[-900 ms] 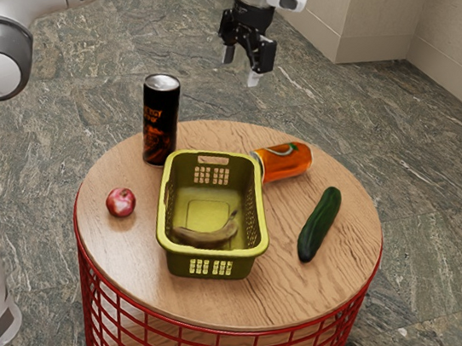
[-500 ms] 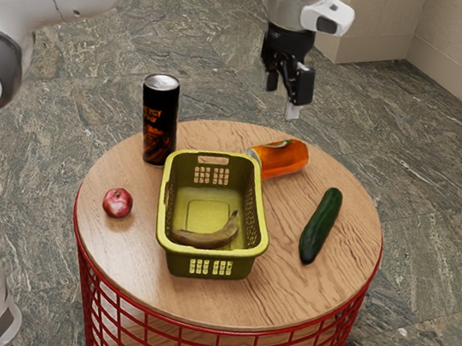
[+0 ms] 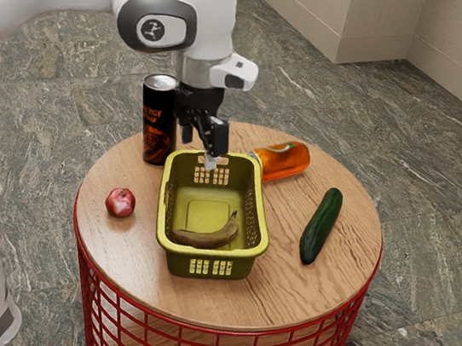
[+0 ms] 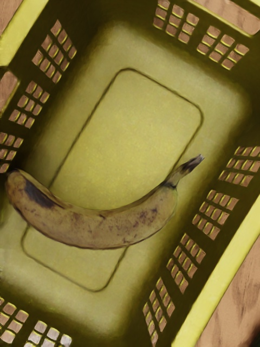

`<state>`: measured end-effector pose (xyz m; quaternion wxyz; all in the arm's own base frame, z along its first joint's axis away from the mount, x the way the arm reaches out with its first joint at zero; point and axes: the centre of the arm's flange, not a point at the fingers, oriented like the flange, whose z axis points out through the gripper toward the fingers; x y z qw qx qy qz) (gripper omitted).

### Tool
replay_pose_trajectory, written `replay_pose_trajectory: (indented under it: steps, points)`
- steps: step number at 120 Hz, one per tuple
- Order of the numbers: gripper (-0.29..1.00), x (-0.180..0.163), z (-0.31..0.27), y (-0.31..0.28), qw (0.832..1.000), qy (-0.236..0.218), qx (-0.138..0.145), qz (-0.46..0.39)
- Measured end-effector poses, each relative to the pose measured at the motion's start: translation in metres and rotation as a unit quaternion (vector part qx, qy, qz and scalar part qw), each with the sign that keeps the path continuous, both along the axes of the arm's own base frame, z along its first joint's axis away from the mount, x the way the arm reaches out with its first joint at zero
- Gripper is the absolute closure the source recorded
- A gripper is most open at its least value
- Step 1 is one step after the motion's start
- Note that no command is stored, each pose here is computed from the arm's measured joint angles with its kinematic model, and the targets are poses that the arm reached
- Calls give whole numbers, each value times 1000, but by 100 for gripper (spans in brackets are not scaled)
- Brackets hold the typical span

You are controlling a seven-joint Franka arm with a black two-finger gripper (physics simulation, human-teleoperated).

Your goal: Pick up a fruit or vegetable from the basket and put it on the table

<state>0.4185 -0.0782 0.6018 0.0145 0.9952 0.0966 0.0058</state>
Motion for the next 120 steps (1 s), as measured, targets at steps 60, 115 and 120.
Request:
replay_pose_trajectory:
  steps: [60,115,120]
  points:
    - [0,20,-88,-21,999,11,-29,-12]
    - [0,20,-122,-38,999,12,-33,-19]
    - [0,19,-124,-41,999,12,-34,-20]
